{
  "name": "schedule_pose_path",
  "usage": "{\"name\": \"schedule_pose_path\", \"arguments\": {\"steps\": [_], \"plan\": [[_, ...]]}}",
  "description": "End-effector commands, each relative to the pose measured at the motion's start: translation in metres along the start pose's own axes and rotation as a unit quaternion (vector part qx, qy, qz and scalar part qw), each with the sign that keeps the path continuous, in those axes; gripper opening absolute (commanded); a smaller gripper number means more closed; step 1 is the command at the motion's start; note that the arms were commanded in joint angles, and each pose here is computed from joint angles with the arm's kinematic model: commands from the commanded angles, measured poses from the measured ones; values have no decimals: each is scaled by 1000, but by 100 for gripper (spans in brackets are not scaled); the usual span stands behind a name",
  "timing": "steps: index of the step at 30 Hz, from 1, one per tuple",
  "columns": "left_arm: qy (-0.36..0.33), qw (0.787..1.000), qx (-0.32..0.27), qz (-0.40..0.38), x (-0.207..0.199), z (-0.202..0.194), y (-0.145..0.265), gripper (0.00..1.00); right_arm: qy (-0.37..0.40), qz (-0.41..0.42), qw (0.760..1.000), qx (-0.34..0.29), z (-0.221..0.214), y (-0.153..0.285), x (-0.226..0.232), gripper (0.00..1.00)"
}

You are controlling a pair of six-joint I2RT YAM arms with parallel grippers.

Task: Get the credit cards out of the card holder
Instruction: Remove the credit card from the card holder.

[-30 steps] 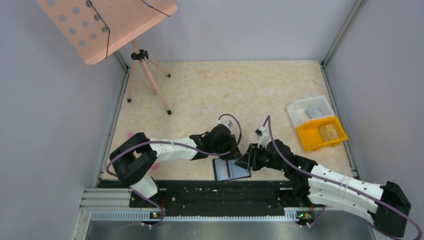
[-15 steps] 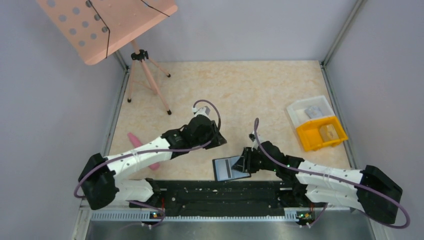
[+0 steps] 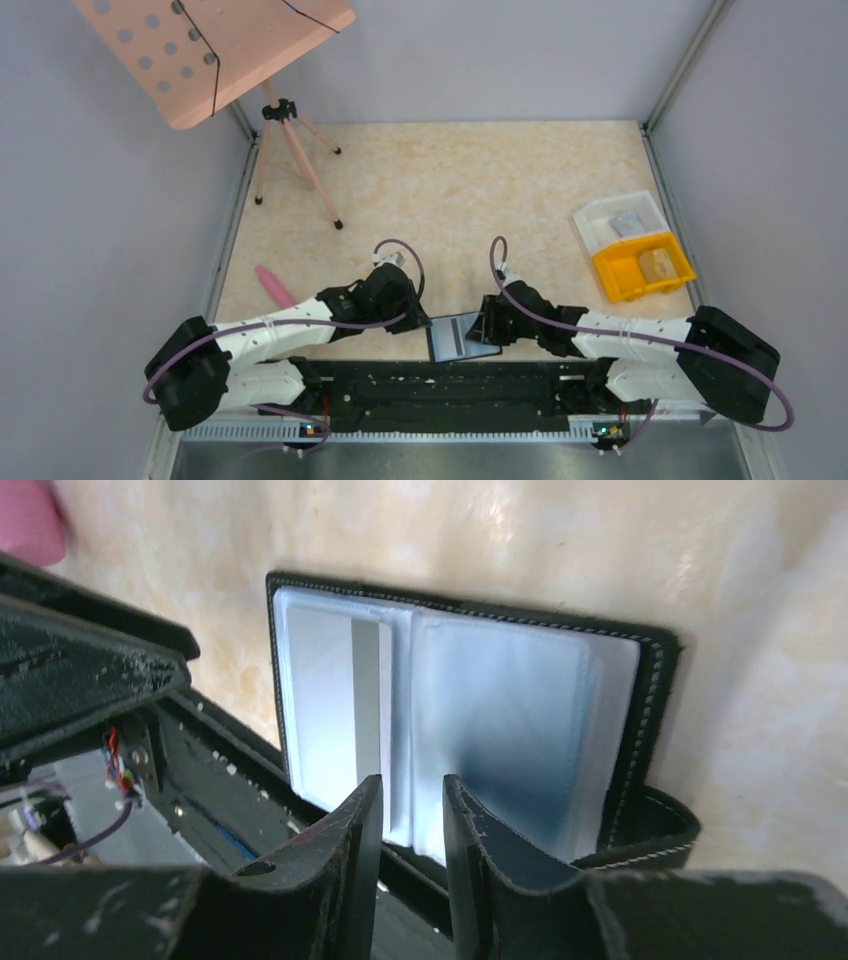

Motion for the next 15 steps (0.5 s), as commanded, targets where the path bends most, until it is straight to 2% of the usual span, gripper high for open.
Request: {"name": "schedule_pose_path", "arguments": {"steps": [1,9,15], "plan": [[0,999,1,-47,-16,2,1,34,14,-75,997,-19,19,9,3,28],[-4,999,-19,-28,-12,5,4,34,28,-28,999,-32,43,13,43,28],[11,995,-95,9,0,16,17,41,36,-80,996,0,39,-1,61,48]]}}
Point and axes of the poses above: each gripper's point midway between its finger pads, its own y axis back along the fingers, its own x axis along the line the jaws close on, z = x × y, the point moved 9 cm from there along y, back along the fingers, and after that the axes turned 13 degrees about y, right-handed, at the moved point
